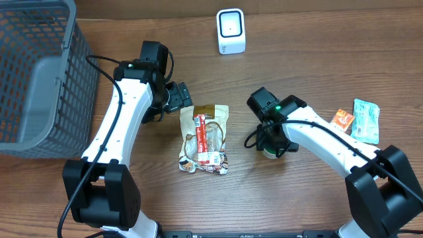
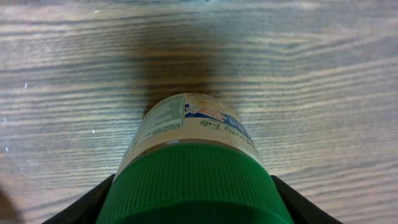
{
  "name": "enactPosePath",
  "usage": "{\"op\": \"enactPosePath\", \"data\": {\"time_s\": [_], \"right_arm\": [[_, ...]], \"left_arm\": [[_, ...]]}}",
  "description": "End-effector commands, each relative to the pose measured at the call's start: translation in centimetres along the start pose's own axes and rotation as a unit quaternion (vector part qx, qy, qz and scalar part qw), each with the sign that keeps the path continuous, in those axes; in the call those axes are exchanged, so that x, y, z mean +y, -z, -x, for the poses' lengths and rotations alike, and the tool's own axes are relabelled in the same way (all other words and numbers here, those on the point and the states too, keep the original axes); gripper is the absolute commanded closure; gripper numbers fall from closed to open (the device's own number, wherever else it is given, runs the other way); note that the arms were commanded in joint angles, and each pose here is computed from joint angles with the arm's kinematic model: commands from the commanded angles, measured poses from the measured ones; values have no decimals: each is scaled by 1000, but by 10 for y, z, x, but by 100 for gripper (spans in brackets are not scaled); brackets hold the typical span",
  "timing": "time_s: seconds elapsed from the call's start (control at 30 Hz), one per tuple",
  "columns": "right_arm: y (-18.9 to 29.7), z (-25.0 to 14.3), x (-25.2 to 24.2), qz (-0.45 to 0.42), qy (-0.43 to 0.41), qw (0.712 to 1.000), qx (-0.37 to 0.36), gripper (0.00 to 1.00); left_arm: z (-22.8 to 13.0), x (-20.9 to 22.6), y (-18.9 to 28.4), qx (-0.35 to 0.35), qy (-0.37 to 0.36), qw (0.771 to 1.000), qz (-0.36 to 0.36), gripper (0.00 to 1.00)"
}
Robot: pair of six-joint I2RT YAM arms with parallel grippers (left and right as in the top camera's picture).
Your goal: Scan the item barcode
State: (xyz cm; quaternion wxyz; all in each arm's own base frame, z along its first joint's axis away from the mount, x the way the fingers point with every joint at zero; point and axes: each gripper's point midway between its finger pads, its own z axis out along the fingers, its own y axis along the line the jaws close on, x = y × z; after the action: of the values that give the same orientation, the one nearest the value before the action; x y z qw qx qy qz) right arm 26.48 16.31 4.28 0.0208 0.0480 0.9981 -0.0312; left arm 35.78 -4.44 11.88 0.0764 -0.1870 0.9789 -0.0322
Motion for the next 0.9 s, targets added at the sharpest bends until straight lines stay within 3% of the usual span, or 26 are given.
{"op": "enactPosePath", "data": {"time_s": [0.0,0.13,0.23,0.43,0.57,0.67,0.77,0.83,0.87], "right_arm": [[-3,-4,0,6,-48,999,13,32],[-3,4,1,4,4,1000,-6,21],[-2,11,4,9,70,997,-21,19],[-3,4,1,4,66,998,-6,31],[-2,-8,-9,-16,-25,999,18,39],[-2,-8,-7,-14,-77,997,17,25],[-2,-5,-10,-21,-76,997,9,15],[-2,1,-14,-30,-60,998,-6,0],[-2,6,-15,-33,-46,998,-15,0]], "left_arm": [[6,-5,13,-19,2,1000,-12,0],[6,-5,13,-19,2,1000,-12,0],[6,-5,13,-19,2,1000,-12,0],[6,-5,13,-19,2,1000,-12,0],[6,-5,13,-19,2,1000,-12,0],[6,-5,13,-19,2,1000,-12,0],[6,-5,13,-19,2,1000,-12,0],[6,-5,13,-19,2,1000,-12,0],[6,-5,13,-19,2,1000,-12,0]]}}
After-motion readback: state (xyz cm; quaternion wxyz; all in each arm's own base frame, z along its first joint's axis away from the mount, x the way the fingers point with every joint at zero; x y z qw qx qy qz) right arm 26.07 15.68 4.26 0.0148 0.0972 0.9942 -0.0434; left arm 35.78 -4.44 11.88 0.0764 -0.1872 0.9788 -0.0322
